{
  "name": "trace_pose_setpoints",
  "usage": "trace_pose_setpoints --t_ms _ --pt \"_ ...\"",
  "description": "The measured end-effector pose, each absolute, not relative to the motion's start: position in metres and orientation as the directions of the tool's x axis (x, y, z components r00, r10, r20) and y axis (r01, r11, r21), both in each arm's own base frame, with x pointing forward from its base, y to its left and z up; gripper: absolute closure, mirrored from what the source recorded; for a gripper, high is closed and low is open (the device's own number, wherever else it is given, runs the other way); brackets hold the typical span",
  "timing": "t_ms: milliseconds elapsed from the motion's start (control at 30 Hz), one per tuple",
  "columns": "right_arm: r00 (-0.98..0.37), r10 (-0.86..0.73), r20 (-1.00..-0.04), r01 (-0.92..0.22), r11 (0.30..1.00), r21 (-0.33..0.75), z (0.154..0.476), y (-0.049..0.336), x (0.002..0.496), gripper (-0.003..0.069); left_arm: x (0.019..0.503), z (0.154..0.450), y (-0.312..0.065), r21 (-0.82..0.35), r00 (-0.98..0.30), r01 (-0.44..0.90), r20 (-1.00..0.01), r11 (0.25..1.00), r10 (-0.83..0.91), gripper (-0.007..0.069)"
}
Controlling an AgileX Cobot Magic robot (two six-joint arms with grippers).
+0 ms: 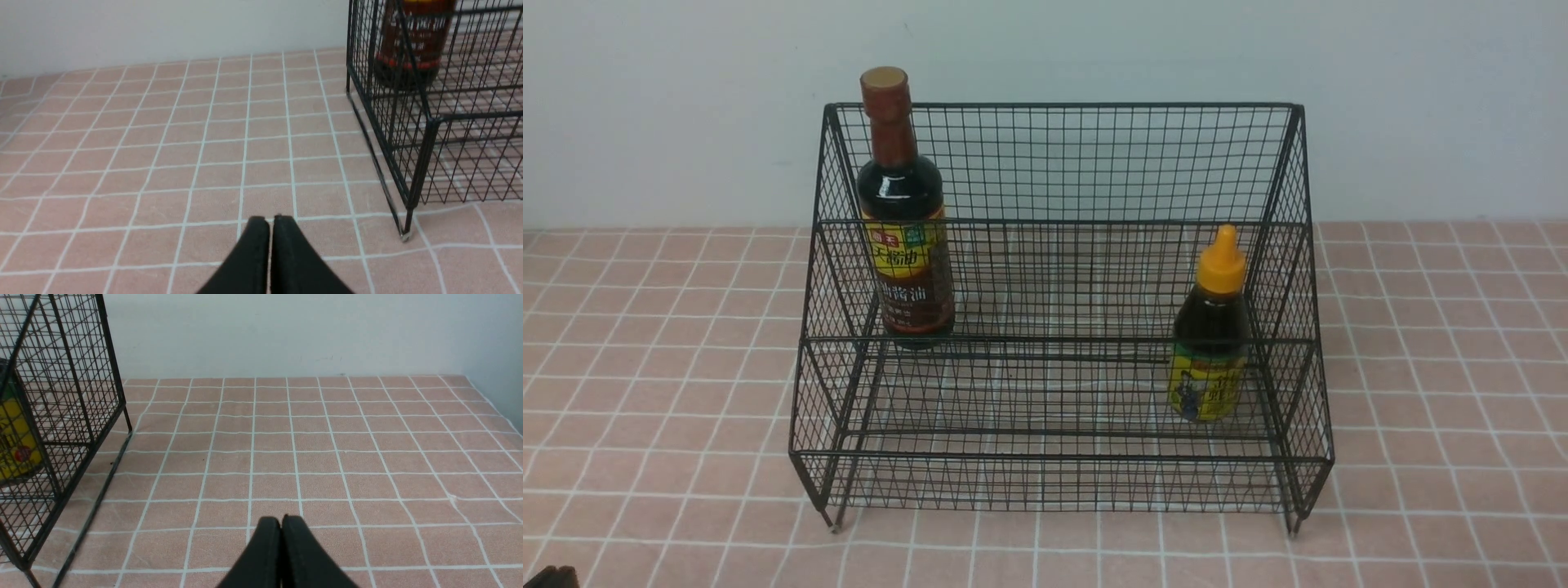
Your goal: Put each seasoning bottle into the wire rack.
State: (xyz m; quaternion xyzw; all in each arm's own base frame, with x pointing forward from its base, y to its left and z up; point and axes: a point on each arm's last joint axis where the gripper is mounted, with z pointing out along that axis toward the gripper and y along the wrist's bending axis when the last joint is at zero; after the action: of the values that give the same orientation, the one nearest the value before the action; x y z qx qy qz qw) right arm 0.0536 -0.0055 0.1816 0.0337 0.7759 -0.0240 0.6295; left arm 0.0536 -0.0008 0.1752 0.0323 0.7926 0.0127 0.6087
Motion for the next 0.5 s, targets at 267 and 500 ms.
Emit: trace_pose_setpoints --t_ms 267,500 --pt "-0.205 0.022 -0.978 0.083 0.997 0.005 0.1816 -0.0055 0.0536 0.0671 0.0528 0.1713 -0.0004 0.067 -0.291 0.036 -0.954 0.997 0.075 0.0632" --pt "-0.205 0.022 -0.978 0.083 0.997 0.005 0.1816 -0.0055 0.0536 0.0671 0.0527 0.1709 -0.0004 0.065 -0.295 0.036 -0.953 0.997 0.073 0.0632"
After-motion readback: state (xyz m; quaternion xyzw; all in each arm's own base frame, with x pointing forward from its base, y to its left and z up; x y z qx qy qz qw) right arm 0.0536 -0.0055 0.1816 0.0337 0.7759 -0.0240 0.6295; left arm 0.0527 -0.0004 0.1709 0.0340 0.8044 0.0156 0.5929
